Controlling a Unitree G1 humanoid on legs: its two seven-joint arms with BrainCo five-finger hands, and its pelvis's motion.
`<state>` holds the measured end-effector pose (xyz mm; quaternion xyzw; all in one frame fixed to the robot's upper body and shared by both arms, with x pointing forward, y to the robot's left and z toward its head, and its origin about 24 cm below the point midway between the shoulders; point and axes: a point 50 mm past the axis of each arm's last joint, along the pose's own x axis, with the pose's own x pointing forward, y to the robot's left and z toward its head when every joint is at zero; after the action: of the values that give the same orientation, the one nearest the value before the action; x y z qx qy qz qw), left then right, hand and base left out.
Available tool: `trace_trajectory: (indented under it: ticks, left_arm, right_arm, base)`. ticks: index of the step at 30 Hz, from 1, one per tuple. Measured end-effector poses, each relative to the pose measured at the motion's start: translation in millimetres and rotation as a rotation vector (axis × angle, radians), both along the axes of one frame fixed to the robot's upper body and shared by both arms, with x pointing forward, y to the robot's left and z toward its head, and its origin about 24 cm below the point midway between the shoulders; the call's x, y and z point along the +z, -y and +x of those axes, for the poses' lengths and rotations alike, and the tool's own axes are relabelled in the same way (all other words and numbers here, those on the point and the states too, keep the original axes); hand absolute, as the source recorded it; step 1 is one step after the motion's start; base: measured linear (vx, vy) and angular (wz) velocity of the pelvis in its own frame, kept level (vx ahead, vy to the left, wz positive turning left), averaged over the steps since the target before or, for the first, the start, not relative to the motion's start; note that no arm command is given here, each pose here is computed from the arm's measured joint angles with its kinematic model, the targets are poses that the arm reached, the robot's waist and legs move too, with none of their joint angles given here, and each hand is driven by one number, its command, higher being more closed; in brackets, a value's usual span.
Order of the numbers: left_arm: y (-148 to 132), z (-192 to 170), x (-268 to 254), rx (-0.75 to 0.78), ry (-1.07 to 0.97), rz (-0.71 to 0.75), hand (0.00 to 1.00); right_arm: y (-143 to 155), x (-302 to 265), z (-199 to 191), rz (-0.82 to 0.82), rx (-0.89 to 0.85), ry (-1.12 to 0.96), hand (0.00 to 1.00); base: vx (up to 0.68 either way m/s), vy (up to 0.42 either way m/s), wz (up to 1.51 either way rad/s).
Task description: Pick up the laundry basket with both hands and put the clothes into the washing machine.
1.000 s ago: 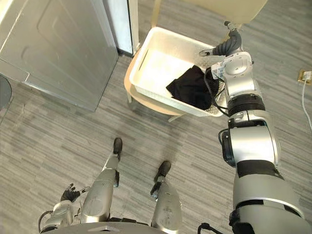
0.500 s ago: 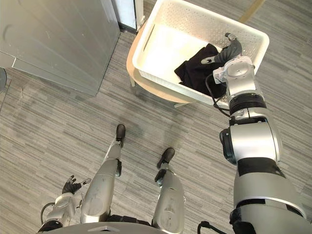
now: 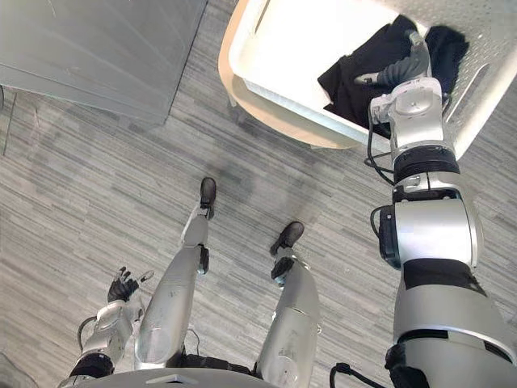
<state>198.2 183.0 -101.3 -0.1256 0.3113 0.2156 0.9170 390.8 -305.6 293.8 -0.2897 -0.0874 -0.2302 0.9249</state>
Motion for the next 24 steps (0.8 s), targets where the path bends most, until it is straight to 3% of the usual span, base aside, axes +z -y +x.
trace_trajectory:
  ticks: [4,5,12,17,24]
  left_arm:
    - [9.7,11.4,8.5,0.005,0.054,-0.035,0.00]
    - [12.4,15.1,10.6,0.005,0.067,-0.044,0.00]
    - [14.8,18.7,12.8,0.029,0.076,-0.055,0.00]
    - [13.3,18.2,12.8,0.047,0.071,-0.045,0.00]
    - [6.8,15.9,11.5,0.083,0.064,-0.048,0.00]
  right_arm:
    - [-12.3,6.6,2.1,-0.018,0.039,0.037,0.00]
    - [-12.8,6.7,2.2,-0.021,0.039,0.038,1.00]
    - [-20.7,5.8,5.0,-0.139,0.043,0.005,1.00]
    - [-13.3,-16.0,4.5,-0.123,0.025,-0.048,1.00]
    - [-5.4,-32.4,0.3,0.135,0.026,0.025,1.00]
  base:
    - [0.03,0.006,0.19]
    - [0.03,0.012,0.21]
    - [0.01,-0.002,0.04]
    - [0.02,-0.004,0.08]
    - [0.02,0.000,0.06]
